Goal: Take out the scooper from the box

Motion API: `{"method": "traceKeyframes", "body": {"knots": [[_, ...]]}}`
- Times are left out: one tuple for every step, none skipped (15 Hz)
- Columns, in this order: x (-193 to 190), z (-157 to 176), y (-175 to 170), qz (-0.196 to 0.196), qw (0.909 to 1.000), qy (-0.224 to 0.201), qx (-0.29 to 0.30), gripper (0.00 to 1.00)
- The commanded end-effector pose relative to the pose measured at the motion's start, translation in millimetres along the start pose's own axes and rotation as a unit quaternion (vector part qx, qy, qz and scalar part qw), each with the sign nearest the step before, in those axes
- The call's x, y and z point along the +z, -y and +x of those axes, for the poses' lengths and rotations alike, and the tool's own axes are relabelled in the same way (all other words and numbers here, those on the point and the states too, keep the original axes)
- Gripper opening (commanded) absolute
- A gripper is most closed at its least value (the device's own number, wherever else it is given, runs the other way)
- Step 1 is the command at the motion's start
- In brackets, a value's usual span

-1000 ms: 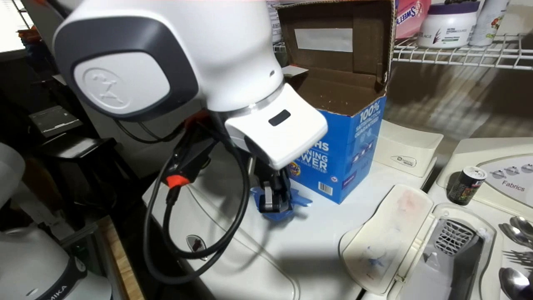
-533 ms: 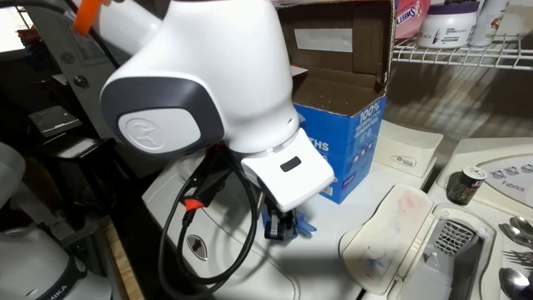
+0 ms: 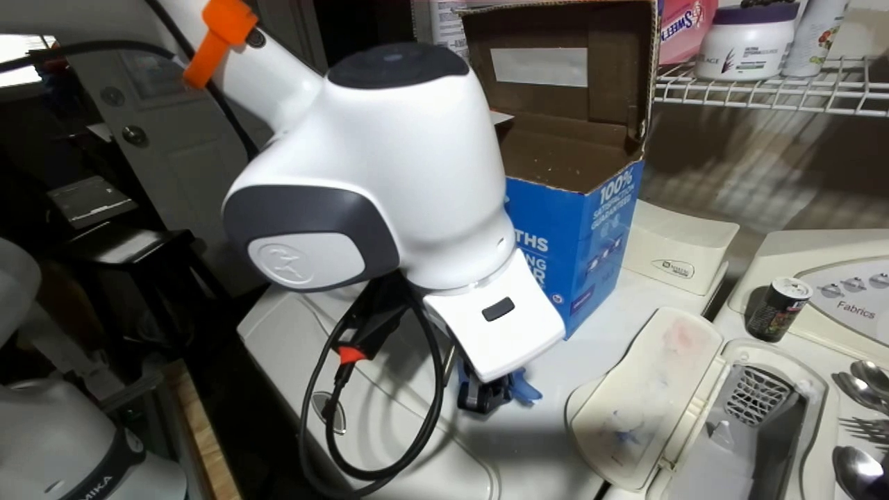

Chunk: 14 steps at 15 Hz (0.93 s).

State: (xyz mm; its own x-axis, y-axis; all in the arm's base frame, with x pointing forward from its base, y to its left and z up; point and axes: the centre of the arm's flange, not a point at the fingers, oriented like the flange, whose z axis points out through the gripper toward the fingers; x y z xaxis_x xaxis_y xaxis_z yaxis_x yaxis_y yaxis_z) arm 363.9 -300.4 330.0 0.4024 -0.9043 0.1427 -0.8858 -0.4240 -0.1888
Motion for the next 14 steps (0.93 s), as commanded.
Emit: {"method": "traceKeyframes", "body": {"knots": [[12.8,7.6,11.8,0.013,0.9997,0.0,0.023,0.02],[15.3,7.3,13.9,0.015,0.9996,0.0,0.025,0.02],[16.7,7.1,15.7,0.016,0.9995,0.001,0.027,0.02],[18.8,7.1,17.6,0.017,0.9995,-0.001,0.027,0.02],[20.2,7.2,19.2,0.017,0.9995,-0.002,0.027,0.02],[22.4,7.0,20.3,0.017,0.9995,-0.001,0.027,0.02],[24.0,7.2,21.6,0.016,0.9995,0.0,0.026,0.02],[26.0,7.0,22.2,0.015,0.9995,0.0,0.026,0.02],[28.1,6.5,22.9,0.015,0.9996,0.001,0.026,0.02],[30.0,6.0,23.5,0.014,0.9996,0.002,0.026,0.02],[31.6,5.5,24.2,0.012,0.9996,0.003,0.025,0.02],[32.8,5.3,24.4,0.012,0.9996,0.004,0.025,0.02],[32.1,6.2,25.5,0.012,0.9996,0.005,0.025,0.35],[31.4,7.2,26.1,0.013,0.9996,0.005,0.025,0.37]]}}
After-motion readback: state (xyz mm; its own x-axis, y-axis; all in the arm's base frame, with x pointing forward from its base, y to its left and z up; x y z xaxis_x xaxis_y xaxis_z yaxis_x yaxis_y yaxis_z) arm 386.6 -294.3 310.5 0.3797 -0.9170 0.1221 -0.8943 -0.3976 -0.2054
